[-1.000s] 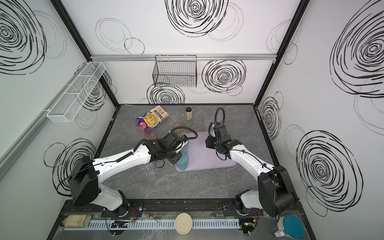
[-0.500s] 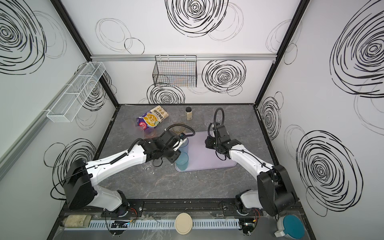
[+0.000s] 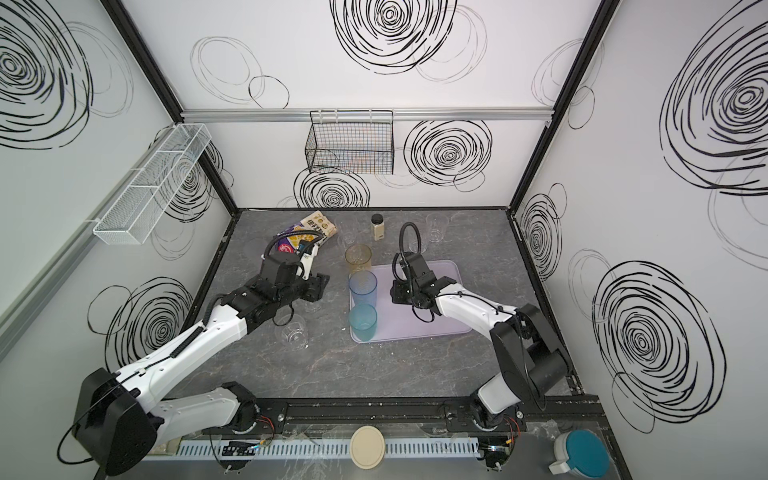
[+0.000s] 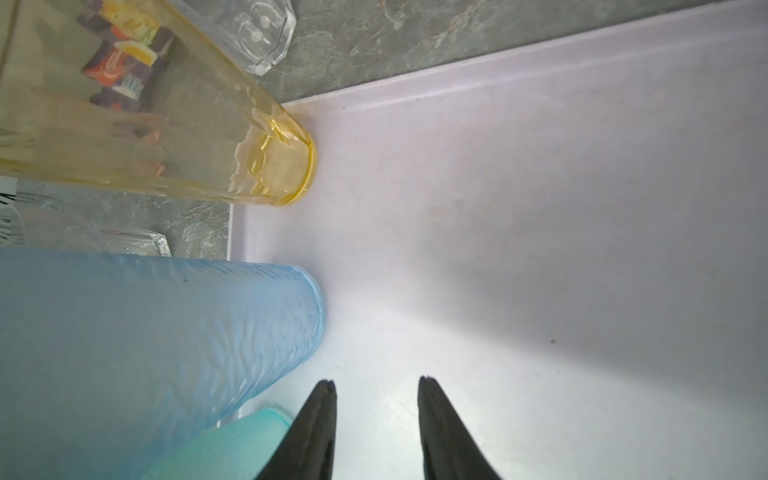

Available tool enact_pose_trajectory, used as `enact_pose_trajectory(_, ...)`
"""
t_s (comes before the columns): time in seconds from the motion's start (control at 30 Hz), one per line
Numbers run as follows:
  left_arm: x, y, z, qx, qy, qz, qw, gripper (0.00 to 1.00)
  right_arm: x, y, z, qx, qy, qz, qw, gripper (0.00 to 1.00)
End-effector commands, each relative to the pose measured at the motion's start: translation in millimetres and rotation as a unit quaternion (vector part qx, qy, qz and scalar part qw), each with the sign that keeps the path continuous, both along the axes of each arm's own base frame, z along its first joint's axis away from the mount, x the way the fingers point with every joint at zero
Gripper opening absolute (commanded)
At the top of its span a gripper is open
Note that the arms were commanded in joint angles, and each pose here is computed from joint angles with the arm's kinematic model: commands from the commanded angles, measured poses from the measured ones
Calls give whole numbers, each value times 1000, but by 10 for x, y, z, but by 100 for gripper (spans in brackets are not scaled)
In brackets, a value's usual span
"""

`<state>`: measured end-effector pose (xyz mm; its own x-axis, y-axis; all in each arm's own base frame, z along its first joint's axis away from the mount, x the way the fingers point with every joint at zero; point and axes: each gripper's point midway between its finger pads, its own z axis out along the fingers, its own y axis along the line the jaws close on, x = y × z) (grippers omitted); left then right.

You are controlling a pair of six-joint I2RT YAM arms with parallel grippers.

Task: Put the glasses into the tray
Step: 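Withdraw the left gripper from the tray while the right moves toward the clear glasses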

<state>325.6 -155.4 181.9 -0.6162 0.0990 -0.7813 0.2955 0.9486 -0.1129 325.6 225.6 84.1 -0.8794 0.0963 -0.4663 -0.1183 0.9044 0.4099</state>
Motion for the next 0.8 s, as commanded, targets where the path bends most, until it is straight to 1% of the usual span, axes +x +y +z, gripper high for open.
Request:
enact_pose_trajectory(0.0,154,35,257,-38,-57,31,997,66,136,163,99,11,-16,0,1000,38)
enact_pose_trajectory(0.27,196,198,206,-36,-65,59,995,68,143,367,2,10,-7,18,1000,38)
enact_pose_trajectory(0.77,202,282,164,-34,-65,68,995,68,121,530,-98,14,5,33,999,38)
